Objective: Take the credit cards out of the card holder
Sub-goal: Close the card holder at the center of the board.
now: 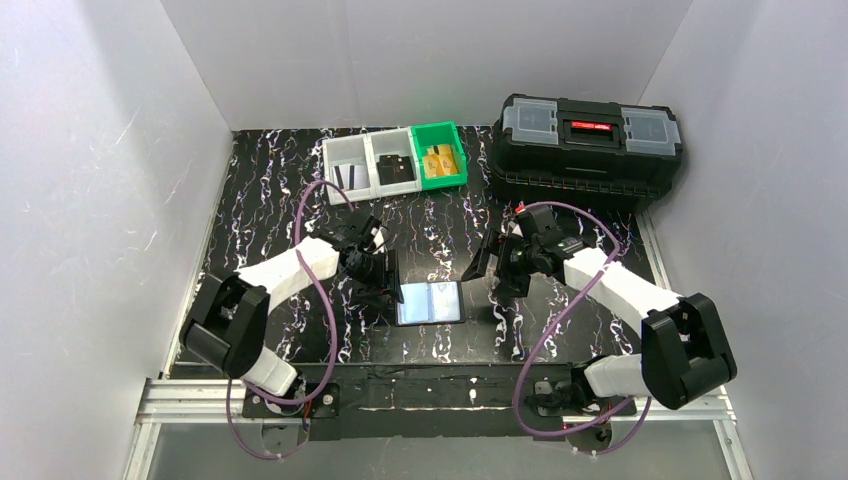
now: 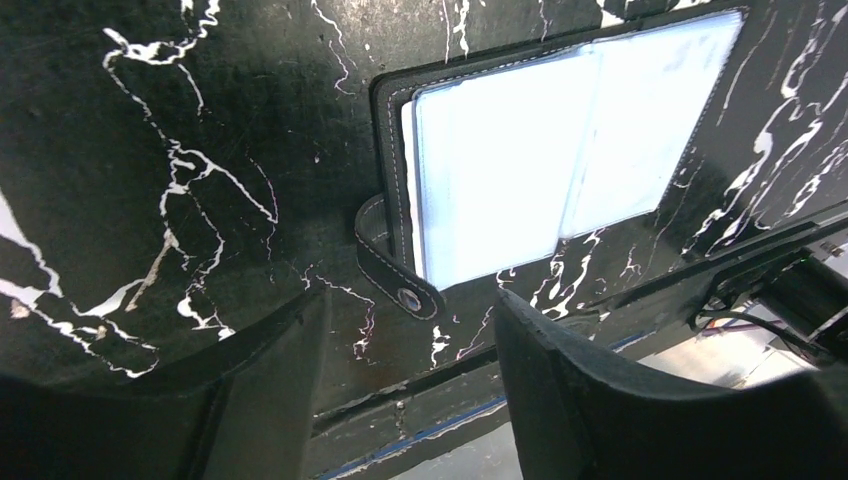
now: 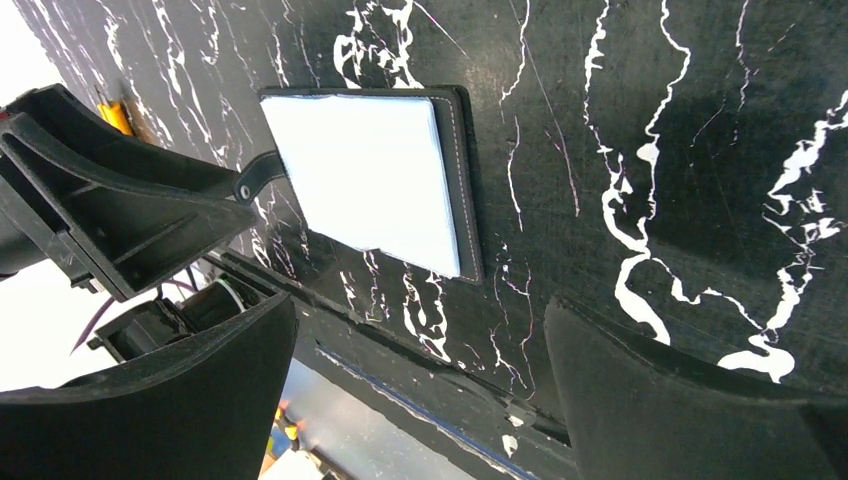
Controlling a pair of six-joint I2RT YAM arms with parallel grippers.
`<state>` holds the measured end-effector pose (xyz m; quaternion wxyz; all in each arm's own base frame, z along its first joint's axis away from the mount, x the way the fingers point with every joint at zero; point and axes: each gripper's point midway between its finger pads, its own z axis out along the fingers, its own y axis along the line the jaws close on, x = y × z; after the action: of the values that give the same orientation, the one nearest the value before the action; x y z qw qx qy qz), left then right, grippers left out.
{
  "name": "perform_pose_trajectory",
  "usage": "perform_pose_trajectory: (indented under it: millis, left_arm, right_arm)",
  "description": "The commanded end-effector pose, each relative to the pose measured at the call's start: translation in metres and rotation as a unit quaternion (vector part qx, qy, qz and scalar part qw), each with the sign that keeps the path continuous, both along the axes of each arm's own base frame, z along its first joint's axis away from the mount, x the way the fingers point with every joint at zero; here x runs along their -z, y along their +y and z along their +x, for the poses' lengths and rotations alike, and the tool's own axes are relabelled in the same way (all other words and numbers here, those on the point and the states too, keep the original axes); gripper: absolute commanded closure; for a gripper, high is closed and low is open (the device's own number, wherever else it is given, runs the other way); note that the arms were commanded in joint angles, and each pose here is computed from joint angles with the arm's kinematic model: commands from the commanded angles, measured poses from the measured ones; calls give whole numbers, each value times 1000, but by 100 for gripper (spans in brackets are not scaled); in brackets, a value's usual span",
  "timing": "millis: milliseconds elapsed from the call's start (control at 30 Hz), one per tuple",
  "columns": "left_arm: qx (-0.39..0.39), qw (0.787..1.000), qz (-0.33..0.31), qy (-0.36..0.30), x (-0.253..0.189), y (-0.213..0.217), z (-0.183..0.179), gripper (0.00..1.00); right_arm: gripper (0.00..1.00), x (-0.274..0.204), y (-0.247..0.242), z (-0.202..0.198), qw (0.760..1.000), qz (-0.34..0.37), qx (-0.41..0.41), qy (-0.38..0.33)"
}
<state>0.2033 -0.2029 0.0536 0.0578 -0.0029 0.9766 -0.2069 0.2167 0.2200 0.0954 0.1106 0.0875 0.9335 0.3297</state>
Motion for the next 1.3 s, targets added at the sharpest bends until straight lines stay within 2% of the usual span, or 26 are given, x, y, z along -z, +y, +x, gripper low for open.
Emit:
perform_pose_trajectory:
  millis: [0,300,367,800,867,1100,1267]
  left_arm:
    - [19,1000,-8,2,-1,-9,0,43]
    - [24,999,13,20,16,-8,-3,53]
    - [24,999,18,23,19,-7,-3,55]
    - [25,999,25,35,31,-10,-6,63]
    - [25,999,25,34,30,-11,-5,66]
    - [24,1000,0,14,6,-18,0,88]
    - [31,999,-24,-5,-19,-26,4,95]
  right_arm:
    - [0,7,9,-1,1000,8,-10,1]
    - [0,29,30,-9,999,15,-24,32]
    - [4,34,32,-8,999,13,-24,35]
    - [9,59,51,-15,996,28,-33,80]
    - [9,60,56,-16,995,36,-37,88]
    - [9,58,61,-14,994,44,-39,91]
    - [9,51,70,-13,992,71,-44,96]
